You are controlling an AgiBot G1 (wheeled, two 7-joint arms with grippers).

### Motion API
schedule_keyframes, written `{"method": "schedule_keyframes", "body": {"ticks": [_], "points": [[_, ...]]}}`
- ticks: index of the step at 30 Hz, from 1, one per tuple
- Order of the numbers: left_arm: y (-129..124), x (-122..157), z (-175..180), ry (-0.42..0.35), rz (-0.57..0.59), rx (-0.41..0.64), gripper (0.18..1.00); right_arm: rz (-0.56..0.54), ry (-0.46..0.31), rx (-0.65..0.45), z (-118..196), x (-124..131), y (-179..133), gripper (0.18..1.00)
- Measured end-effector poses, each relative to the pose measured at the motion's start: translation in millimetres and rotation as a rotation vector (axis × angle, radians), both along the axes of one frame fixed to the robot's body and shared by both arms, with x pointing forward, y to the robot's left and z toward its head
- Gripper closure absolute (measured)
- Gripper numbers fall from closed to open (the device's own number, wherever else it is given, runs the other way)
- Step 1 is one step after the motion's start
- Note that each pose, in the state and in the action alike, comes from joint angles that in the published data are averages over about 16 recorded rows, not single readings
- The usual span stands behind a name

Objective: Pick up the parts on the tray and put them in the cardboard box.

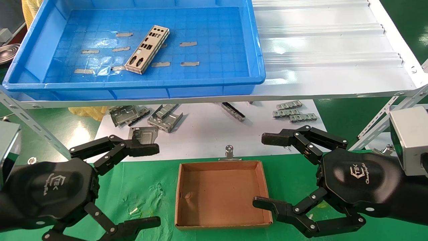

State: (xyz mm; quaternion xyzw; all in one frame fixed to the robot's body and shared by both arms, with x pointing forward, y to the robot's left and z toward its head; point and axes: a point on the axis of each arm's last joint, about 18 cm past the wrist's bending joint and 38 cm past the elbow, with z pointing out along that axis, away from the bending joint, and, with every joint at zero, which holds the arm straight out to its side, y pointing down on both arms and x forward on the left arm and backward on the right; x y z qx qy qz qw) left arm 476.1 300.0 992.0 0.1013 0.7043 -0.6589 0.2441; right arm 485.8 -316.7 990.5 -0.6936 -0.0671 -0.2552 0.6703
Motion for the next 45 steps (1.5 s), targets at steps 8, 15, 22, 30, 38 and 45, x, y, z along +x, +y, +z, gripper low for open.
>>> {"method": "schedule_keyframes", "body": {"ticks": [8,15,22,30,38,45], "points": [[0.0,0.0,0.0,0.0,0.0,0.0,0.184,0.0,0.0,0.0,0.0,0.0,0.0,0.187],[0.0,0.0,0.0,0.0,0.0,0.0,0.184,0.0,0.0,0.0,0.0,0.0,0.0,0.222],[0.0,0.0,0.0,0.0,0.0,0.0,0.184,0.0,0.0,0.0,0.0,0.0,0.0,0.303],[0.0,0.0,0.0,0.0,0.0,0.0,0.184,0.0,0.0,0.0,0.0,0.0,0.0,0.467],[0.0,0.0,0.0,0.0,0.0,0.0,0.184,0.0,0.0,0.0,0.0,0.0,0.0,0.672],[0.0,0.0,0.0,0.0,0.0,0.0,0.184,0.0,0.0,0.0,0.0,0.0,0.0,0.821]]}}
